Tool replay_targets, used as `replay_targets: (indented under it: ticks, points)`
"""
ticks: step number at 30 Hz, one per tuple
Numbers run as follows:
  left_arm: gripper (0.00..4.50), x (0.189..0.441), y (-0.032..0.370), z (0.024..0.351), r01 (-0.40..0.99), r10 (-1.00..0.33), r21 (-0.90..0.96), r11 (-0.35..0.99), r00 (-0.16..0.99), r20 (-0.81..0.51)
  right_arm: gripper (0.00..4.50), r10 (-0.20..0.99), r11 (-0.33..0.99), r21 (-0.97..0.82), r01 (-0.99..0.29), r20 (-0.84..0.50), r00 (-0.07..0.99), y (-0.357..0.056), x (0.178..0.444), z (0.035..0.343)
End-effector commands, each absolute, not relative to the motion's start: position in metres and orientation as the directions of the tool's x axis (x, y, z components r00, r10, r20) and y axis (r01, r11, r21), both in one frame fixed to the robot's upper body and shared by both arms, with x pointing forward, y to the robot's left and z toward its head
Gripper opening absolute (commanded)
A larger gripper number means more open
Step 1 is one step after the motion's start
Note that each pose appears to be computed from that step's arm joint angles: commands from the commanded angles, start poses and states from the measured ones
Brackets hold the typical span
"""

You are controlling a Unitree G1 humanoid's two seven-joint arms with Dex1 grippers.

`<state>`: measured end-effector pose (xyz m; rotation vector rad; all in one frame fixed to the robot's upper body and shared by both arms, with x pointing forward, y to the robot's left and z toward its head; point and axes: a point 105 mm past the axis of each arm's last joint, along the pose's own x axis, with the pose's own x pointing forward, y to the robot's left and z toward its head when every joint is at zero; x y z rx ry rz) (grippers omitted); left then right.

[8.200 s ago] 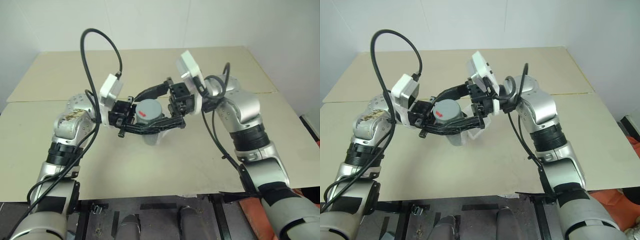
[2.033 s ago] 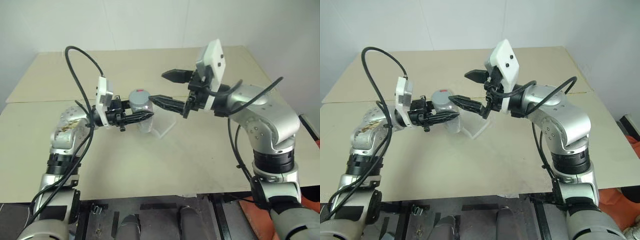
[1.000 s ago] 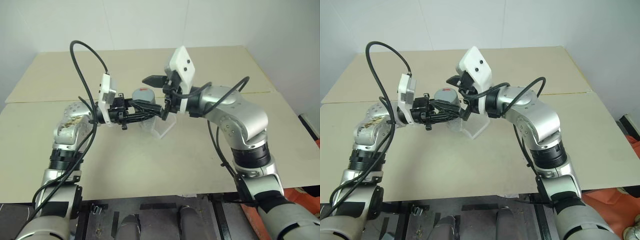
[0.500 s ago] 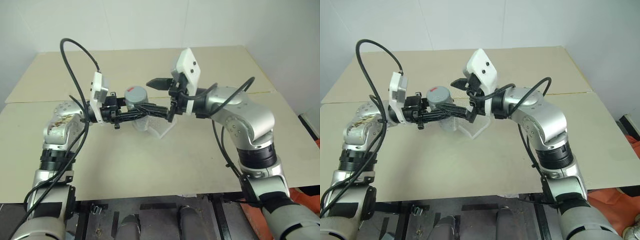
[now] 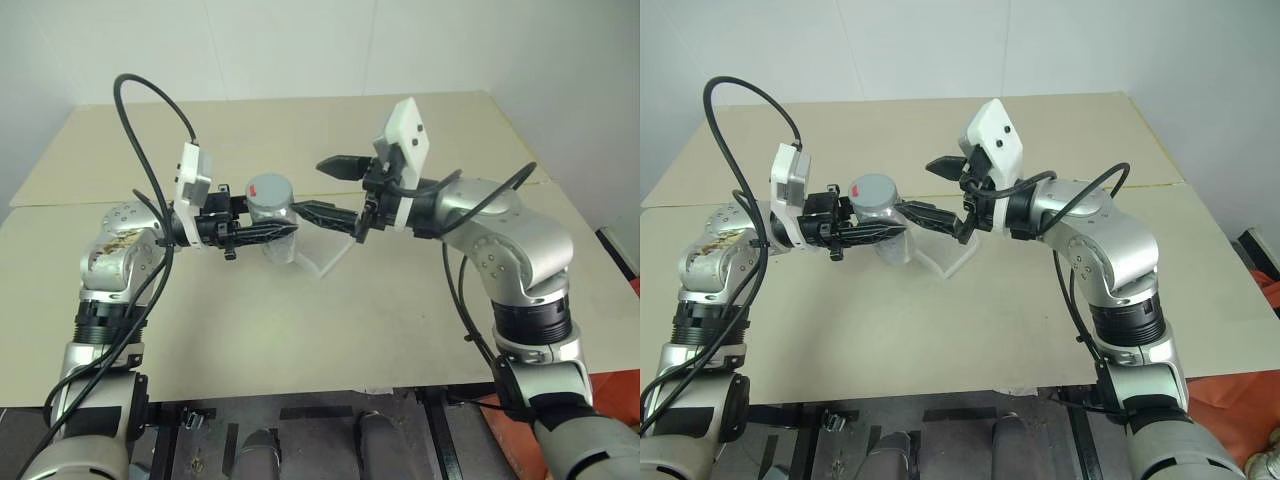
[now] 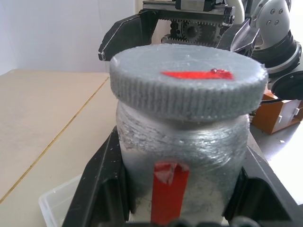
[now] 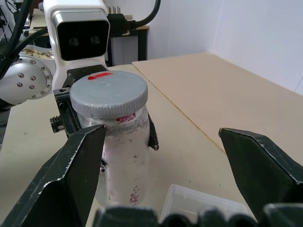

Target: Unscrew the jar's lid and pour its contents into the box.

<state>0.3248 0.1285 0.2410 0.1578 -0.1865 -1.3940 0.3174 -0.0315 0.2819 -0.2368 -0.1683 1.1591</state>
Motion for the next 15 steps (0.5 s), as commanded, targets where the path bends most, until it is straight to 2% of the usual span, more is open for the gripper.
replay_targets:
  ticks: [1, 7, 15]
  points:
    - [1.95, 0.319, 0.129, 0.253, 0.952, -0.988, 0.263, 0.154, 0.145, 0.055, 4.44, 0.922, 0.379, -0.309, -0.872, 0.041, 0.385, -0.038, 0.309, 0.294]
    - [1.95, 0.323, 0.126, 0.247, 0.953, -0.986, 0.252, 0.166, 0.157, 0.056, 4.44, 0.954, 0.299, -0.287, -0.91, 0.052, 0.297, -0.033, 0.287, 0.3]
    - [1.95, 0.323, 0.115, 0.245, 0.958, -0.991, 0.253, 0.133, 0.121, 0.062, 4.44, 0.953, 0.3, -0.289, -0.909, 0.047, 0.3, -0.013, 0.285, 0.304]
